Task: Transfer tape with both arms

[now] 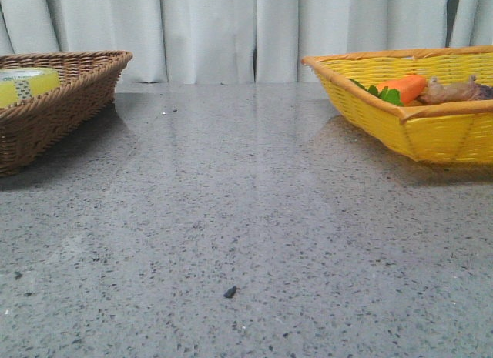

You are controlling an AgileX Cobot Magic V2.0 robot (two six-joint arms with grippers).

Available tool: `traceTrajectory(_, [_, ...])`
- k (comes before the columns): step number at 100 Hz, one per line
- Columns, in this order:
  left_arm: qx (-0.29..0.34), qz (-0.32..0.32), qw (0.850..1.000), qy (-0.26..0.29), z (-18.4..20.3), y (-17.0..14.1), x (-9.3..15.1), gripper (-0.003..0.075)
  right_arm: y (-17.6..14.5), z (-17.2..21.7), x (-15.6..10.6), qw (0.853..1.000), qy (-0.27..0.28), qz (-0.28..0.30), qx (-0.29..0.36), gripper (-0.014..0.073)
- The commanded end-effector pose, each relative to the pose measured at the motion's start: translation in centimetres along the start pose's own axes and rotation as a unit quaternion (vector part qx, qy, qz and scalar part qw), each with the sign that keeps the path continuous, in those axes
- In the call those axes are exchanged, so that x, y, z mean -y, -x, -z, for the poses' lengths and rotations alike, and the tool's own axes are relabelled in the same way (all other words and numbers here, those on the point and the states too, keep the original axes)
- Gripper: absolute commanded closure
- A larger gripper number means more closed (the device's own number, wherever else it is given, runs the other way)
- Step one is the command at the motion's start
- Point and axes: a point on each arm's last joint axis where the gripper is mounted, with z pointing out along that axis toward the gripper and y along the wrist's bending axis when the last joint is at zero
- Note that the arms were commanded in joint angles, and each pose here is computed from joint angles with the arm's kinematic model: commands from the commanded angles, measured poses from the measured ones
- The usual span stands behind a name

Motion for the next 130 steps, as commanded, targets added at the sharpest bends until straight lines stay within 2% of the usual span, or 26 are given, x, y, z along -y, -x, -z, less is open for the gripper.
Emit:
traceTrajectory(1, [0.031, 0.006, 1.0, 0.0, 0.1, 0.2, 0.0, 0.0741, 1.1, -0.2, 0.3, 0.999, -0.01, 0.011, 0.032, 0.0651])
traceTrajectory(71, [0.031, 0.006, 1.0, 0.0, 0.1, 0.2, 0.0, 0.0741, 0.9, -0.2, 0.3, 0.999, -0.014, 0.015, 0.027, 0.0651])
traceTrajectory(81, [0.031, 0.006, 1.0, 0.0, 0.1, 0.2, 0.0, 0.0741, -0.2, -0.8, 0.2, 0.998, -0.04, 0.048, -0.002, 0.0651])
traceTrajectory(91, [0.031, 0.006, 1.0, 0.0, 0.1, 0.2, 0.0, 0.0741, -2.6, -2.4, -0.8, 0.995, -0.062, 0.072, -0.041, 0.0651])
traceTrajectory(104, [0.031, 0.006, 1.0, 0.0, 0.1, 0.2, 0.0, 0.0741, -6.9, -4.4, -2.4, 0.991, -0.1, -0.018, -0.084, 0.0651])
traceTrajectory(116, [0.031, 0.006, 1.0, 0.0, 0.1, 0.2, 0.0, 0.0741, -10.7, -6.0, -3.8, 0.986, -0.121, -0.089, -0.066, 0.0652])
traceTrajectory(121, [0.031, 0.006, 1.0, 0.0, 0.1, 0.2, 0.0, 0.0741, -12.6, -6.5, -4.3, 0.98, -0.135, -0.133, -0.067, 0.0653])
traceTrajectory(130, [0.031, 0.006, 1.0, 0.0, 0.1, 0.2, 0.0, 0.0741, -15.1, -6.7, -4.6, 0.971, -0.163, -0.161, -0.063, 0.0655])
